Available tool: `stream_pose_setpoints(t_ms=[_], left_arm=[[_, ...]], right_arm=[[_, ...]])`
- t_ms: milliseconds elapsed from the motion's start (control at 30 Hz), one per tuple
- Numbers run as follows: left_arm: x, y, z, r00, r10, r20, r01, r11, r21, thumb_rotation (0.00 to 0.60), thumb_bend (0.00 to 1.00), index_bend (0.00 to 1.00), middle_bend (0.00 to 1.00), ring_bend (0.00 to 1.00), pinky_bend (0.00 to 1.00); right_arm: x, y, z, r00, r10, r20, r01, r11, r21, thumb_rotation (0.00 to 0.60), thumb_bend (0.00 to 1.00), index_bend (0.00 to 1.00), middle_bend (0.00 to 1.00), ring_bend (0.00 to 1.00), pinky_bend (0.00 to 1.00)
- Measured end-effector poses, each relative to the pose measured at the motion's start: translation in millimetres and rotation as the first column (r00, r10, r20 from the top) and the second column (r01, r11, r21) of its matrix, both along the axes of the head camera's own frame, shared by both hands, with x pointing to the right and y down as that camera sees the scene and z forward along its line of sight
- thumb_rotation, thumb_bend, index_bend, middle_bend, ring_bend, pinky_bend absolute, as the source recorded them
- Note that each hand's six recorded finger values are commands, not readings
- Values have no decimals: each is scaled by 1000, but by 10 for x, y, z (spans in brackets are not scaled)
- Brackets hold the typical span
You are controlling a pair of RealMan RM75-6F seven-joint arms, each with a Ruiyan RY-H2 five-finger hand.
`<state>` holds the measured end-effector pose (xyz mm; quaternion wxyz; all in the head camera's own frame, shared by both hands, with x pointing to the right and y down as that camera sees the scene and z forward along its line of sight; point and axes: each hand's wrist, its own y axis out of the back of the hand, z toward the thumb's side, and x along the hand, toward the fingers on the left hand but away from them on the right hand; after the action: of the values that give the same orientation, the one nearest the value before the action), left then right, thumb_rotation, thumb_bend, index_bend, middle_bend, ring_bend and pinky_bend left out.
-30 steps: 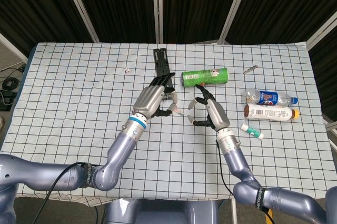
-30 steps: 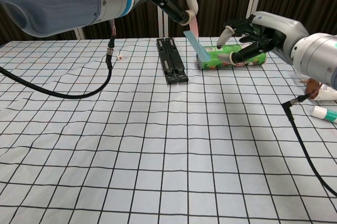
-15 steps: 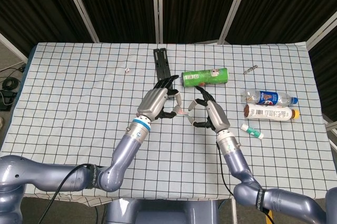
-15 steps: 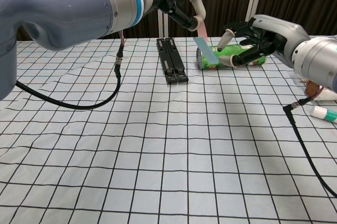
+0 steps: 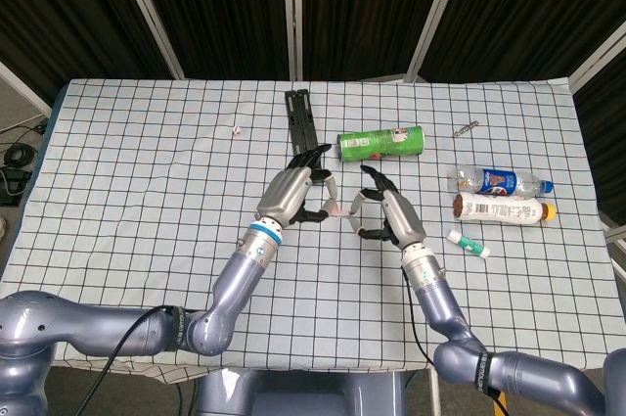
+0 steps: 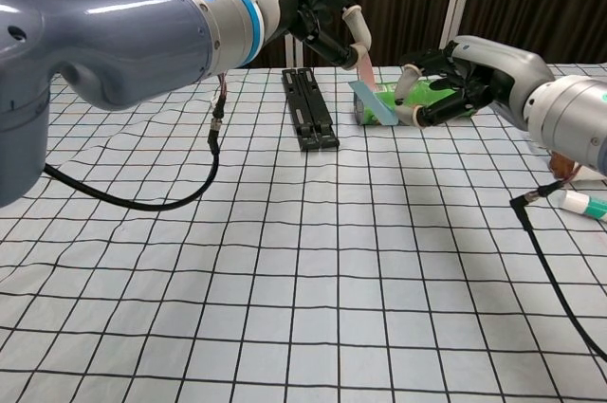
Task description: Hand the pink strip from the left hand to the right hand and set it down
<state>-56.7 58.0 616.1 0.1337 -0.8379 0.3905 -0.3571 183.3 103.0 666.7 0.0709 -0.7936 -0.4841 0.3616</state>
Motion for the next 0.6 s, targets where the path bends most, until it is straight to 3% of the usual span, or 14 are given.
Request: stream_pose_setpoints(t_ms=[600], left_arm=[[91,28,2,1000,1,-24,-1,1000,2,600,579,856,0,0,0]], right_arm=[[-29,16,8,1000,-18,1,18,1000,-10,600,312,573,54,0,0]])
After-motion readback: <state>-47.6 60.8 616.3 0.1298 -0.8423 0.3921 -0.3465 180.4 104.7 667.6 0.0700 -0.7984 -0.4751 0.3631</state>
